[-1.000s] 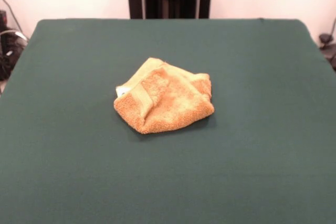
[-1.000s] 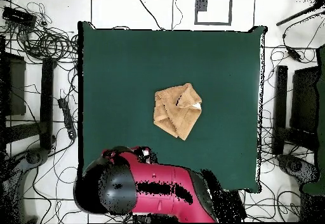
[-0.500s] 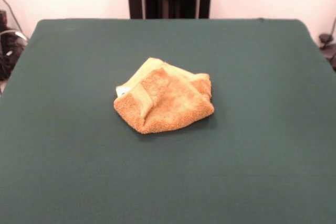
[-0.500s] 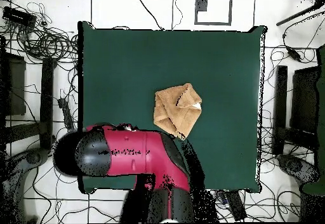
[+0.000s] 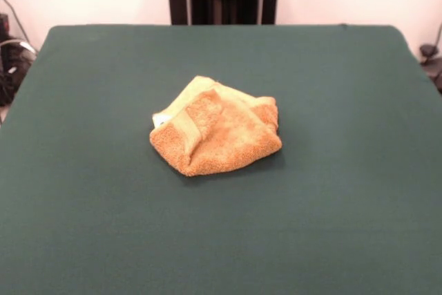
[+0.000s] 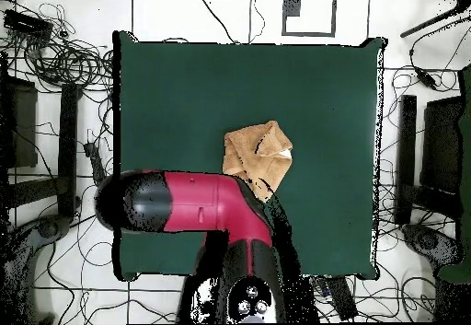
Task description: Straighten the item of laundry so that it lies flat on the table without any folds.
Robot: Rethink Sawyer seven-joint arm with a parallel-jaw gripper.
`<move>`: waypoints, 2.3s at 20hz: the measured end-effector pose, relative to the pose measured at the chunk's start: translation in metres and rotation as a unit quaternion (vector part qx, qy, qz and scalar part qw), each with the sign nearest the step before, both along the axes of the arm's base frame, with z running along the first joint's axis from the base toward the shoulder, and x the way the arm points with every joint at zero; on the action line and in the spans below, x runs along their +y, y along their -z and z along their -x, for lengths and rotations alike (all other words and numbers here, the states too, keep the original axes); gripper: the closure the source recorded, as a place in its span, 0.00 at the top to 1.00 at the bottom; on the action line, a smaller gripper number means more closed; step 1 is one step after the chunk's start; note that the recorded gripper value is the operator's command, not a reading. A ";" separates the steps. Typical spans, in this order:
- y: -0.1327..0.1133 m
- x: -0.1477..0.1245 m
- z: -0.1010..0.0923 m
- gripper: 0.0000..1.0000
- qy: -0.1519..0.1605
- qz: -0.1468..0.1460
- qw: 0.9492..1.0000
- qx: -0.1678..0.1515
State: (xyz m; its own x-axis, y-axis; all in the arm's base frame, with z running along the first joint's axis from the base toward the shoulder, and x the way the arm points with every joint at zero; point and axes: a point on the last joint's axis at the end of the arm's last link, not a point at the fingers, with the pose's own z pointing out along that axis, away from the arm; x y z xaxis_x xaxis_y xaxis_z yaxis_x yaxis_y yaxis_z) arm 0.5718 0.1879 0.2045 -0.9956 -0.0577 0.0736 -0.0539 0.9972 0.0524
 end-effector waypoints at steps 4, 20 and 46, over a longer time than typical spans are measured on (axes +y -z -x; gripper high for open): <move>-0.033 -0.027 -0.011 1.00 0.055 -0.026 0.998 -0.011; -0.099 -0.065 0.009 1.00 0.062 -0.036 0.995 0.071; -0.117 0.110 0.026 1.00 -0.060 -0.054 0.996 0.050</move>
